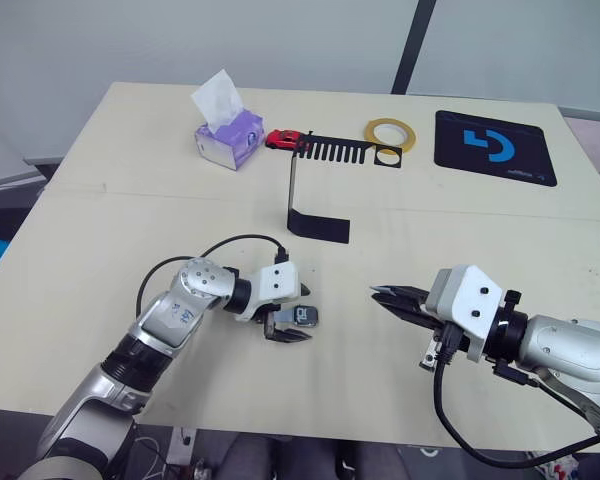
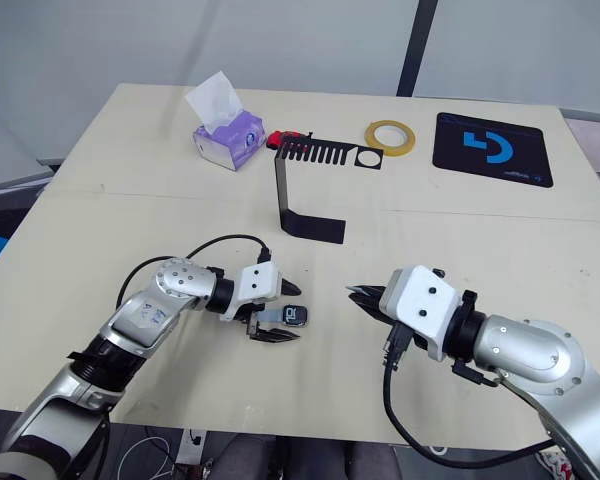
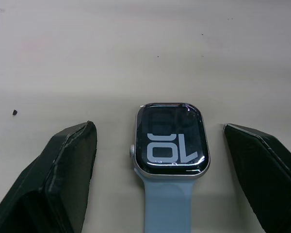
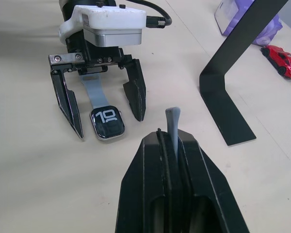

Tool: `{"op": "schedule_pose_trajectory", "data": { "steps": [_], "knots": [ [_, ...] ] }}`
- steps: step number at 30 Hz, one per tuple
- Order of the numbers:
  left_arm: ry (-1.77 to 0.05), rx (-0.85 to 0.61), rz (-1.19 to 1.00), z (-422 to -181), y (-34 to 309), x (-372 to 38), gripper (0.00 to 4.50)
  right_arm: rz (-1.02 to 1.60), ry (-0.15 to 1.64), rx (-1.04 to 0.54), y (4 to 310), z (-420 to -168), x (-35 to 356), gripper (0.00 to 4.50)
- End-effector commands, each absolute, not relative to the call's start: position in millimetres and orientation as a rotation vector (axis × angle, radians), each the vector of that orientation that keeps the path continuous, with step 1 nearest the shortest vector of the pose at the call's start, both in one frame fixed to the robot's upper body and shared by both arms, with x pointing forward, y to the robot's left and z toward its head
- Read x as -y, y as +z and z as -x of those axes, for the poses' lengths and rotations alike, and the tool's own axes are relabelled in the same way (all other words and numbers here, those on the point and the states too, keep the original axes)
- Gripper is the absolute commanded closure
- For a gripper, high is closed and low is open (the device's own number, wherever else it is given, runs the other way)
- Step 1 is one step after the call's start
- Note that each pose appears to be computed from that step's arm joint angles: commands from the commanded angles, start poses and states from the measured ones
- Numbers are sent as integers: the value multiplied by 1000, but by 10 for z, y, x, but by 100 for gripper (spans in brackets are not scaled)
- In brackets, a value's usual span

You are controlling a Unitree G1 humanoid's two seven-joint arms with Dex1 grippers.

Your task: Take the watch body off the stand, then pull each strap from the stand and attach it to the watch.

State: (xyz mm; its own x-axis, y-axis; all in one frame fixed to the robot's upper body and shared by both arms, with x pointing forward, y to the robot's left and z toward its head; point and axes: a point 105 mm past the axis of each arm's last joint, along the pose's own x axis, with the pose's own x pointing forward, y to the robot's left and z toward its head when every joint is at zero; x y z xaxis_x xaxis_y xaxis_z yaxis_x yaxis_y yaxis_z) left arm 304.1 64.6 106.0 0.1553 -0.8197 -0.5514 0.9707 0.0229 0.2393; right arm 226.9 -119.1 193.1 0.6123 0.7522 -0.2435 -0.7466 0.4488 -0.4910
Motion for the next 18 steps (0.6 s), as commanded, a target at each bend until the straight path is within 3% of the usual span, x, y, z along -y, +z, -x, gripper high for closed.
{"op": "schedule_pose_trajectory", "data": {
  "steps": [1,4,8,13,18],
  "knots": [
    [-1399,-286,-654,-3052,1064,-671,4,632,943,86,2055,-2196,1113,450],
    [-1411,-309,-647,-3031,1037,-682,90,627,944,88,2056,-2202,1109,450],
    [-1400,-322,-656,-3048,1021,-709,275,629,945,92,2061,-2210,1109,450],
    [-1390,-354,-652,-3078,1014,-755,283,643,944,99,2078,-2230,1115,450],
    [-1382,-401,-514,-3162,1178,-717,283,683,951,125,2115,-2261,1090,450]
  ]
}}
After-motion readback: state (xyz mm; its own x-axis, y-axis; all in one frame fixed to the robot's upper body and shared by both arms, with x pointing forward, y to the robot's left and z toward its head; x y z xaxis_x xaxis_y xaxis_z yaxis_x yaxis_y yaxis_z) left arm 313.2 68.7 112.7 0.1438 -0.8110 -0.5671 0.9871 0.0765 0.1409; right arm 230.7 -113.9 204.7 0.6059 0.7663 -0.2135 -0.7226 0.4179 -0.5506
